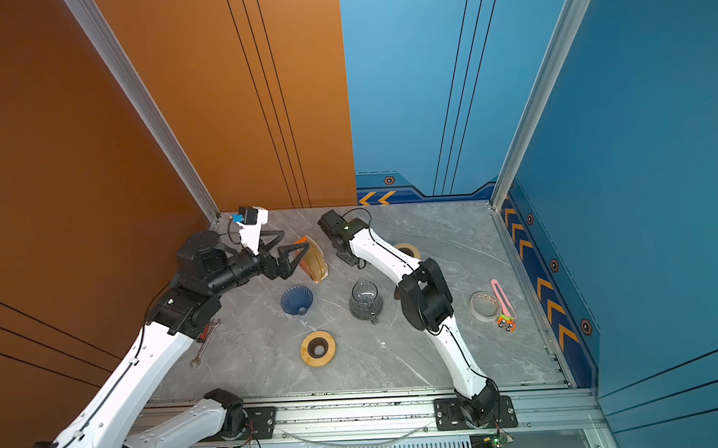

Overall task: Place the coffee filter in the dripper
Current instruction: 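Lift the clear glass dripper off the table with the right gripper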

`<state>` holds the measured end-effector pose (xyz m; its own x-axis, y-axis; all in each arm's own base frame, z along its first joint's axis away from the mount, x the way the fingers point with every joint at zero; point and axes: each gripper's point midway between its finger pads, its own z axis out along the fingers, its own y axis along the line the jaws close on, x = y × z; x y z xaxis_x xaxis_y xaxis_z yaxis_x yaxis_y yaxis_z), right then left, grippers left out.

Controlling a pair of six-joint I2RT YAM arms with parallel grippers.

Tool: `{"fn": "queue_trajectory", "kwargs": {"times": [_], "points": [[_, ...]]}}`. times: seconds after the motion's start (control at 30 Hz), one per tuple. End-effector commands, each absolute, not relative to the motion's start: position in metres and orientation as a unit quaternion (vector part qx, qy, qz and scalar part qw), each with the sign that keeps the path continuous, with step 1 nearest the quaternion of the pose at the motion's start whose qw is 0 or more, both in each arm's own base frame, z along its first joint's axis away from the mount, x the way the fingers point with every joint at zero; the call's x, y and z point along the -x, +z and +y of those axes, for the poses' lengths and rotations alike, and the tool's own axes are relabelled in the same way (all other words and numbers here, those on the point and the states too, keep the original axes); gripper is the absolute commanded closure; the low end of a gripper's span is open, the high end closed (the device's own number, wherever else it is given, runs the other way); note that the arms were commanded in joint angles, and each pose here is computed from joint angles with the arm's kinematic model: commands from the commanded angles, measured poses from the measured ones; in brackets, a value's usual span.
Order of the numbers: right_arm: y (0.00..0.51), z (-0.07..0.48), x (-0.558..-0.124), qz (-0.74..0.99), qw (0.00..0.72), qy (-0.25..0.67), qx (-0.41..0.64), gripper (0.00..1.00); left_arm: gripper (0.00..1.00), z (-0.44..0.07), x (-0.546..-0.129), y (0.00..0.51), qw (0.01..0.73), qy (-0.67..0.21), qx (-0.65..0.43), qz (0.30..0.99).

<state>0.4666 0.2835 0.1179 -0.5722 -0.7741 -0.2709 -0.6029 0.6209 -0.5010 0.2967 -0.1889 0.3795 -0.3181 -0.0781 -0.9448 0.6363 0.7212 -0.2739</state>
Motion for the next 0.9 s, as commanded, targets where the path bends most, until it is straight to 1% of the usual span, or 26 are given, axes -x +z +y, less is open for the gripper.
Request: {"fn": "queue_trajectory", "kwargs": {"times": [0.0,0.2,0.4,0.87], "points": [[0.130,0.282,-0.462,0.865,0.237,-0.186,0.401,0.86,0.02,-0.191,-0.290,0.386,0.561,-0.332,-0.193,0.733],[0.116,0.283,-0.459,0.870,0.222,-0.178,0.402,0.85,0.02,-0.191,-0.290,0.387,0.562,-0.332,-0.193,0.733],[0.107,0.282,-0.460,0.872,0.214,-0.181,0.402,0.81,0.02,-0.191,-0.290,0.387,0.562,-0.332,-0.194,0.732],[0.087,0.274,-0.462,0.884,0.192,-0.165,0.393,0.80,0.02,-0.191,-0.289,0.388,0.563,-0.332,-0.194,0.732]]}}
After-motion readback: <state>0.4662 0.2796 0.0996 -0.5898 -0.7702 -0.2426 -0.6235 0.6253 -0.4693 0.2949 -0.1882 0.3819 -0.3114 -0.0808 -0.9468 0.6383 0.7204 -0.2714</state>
